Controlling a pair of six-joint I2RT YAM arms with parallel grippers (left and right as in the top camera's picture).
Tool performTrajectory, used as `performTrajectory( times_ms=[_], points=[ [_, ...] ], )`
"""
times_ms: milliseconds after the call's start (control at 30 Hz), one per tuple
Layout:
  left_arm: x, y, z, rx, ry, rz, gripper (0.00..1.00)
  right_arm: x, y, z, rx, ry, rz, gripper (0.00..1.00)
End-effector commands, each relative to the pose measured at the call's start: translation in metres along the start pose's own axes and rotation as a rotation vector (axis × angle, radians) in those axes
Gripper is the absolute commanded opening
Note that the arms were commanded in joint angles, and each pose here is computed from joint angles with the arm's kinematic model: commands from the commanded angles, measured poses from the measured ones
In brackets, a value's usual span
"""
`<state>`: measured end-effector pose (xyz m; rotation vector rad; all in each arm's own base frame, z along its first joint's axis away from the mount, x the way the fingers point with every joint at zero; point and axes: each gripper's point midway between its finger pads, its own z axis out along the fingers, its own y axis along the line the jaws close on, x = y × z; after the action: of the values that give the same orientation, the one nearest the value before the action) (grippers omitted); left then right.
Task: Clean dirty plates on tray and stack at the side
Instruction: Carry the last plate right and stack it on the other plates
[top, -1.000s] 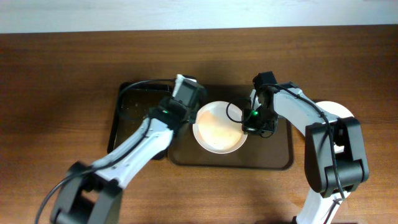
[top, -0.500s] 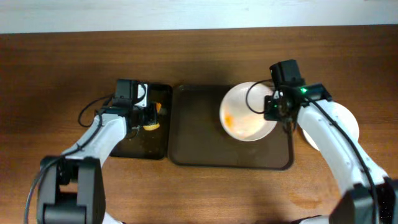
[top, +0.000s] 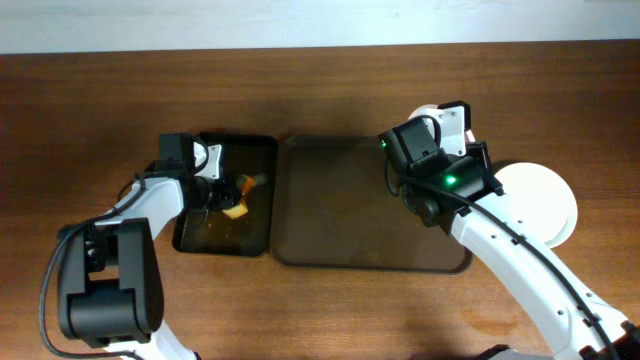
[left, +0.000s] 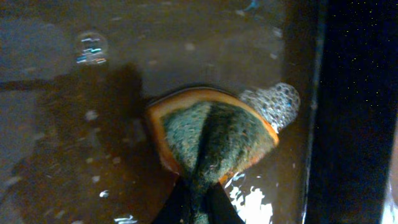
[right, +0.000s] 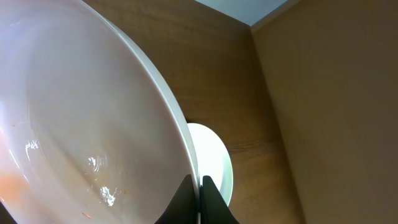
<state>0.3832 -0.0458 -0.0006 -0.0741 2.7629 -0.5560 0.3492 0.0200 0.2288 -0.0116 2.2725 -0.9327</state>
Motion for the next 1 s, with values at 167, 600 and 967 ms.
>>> performTrajectory(
  times_ms=[167,600,967],
  points=[
    [-0.001,-0.025,-0.011,0.127,-0.01,0.084,0.0,0.002,0.009,0.0,-0.102,0.029,0.12,0.04],
    [0.015,-0.023,-0.007,-0.331,0.028,0.219,0.0,0.033,0.041,0.024,-0.558,0.32,0.343,0.04],
    [-0.022,-0.049,-0.046,-0.311,-0.106,0.248,0.63,0.035,0.038,0.026,-0.544,0.323,0.343,0.04]
  ],
)
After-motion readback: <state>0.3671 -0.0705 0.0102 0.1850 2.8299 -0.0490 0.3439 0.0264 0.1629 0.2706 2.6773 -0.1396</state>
